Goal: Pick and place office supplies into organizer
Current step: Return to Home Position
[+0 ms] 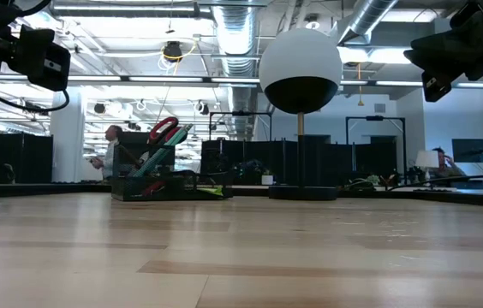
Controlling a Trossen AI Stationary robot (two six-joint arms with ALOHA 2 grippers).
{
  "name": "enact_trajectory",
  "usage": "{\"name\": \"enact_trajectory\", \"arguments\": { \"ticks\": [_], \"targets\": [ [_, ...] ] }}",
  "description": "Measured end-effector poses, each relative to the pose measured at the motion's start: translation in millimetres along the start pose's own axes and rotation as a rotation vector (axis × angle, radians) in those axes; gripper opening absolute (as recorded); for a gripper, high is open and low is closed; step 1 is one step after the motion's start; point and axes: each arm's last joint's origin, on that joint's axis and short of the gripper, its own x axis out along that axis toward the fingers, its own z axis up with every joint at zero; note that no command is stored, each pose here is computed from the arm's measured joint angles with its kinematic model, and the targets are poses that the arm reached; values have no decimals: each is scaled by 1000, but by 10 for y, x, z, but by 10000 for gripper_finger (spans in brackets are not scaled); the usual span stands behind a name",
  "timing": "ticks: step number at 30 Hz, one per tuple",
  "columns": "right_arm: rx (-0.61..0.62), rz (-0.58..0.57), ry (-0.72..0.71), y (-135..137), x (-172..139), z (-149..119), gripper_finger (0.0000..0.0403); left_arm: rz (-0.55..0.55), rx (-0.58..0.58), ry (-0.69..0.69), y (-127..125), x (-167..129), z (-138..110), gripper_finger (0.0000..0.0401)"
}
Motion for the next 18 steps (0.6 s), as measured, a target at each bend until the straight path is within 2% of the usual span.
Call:
{"name": "enact_trajectory", "arguments": {
  "ticks": [18],
  "targets": [
    [0,0,0,0,0,1,77,0,0,0,0,0,0,164]
  ]
}}
